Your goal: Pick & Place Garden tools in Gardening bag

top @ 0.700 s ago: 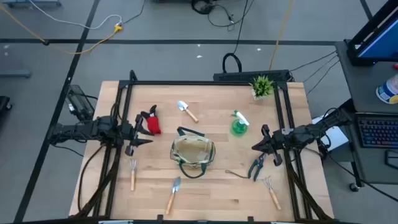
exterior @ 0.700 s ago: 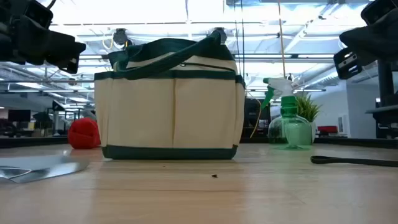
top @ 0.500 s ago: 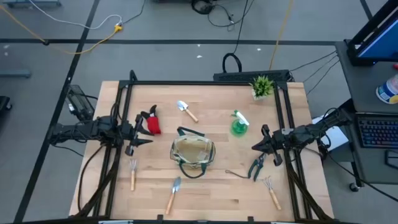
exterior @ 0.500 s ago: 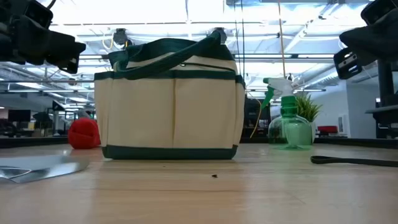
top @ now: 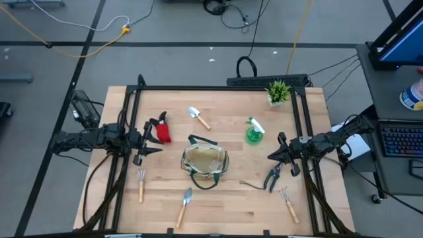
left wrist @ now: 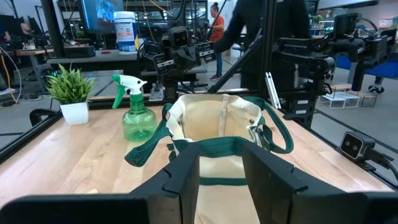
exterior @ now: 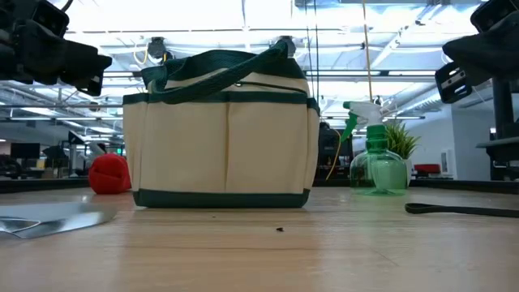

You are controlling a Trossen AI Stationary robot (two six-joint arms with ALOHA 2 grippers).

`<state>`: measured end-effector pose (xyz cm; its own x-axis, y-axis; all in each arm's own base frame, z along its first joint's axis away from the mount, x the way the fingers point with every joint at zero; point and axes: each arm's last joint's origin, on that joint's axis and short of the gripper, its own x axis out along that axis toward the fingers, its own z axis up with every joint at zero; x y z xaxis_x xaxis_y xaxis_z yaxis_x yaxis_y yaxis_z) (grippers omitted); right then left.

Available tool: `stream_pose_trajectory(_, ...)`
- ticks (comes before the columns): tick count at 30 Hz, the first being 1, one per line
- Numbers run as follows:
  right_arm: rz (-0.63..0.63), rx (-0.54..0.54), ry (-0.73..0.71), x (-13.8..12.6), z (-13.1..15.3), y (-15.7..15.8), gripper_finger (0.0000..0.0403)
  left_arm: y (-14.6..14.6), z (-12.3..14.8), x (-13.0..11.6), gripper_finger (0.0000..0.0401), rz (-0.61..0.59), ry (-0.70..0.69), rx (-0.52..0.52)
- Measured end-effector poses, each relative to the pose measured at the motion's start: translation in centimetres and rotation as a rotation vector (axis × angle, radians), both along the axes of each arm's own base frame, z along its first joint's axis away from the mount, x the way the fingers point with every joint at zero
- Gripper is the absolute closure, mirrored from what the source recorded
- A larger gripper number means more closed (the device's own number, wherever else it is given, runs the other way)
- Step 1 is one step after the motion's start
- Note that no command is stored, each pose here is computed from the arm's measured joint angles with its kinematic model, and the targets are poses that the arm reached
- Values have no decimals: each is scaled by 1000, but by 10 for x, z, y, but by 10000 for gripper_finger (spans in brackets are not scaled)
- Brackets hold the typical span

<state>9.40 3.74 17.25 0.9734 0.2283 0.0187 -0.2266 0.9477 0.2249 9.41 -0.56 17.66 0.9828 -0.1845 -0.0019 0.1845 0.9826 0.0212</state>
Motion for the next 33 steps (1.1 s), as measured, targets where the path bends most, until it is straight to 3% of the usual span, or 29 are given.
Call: stream_pose_trajectory(33, -12, -4, -13, 0, 1, 0, 403, 0, 0, 0, 272, 0, 0, 0)
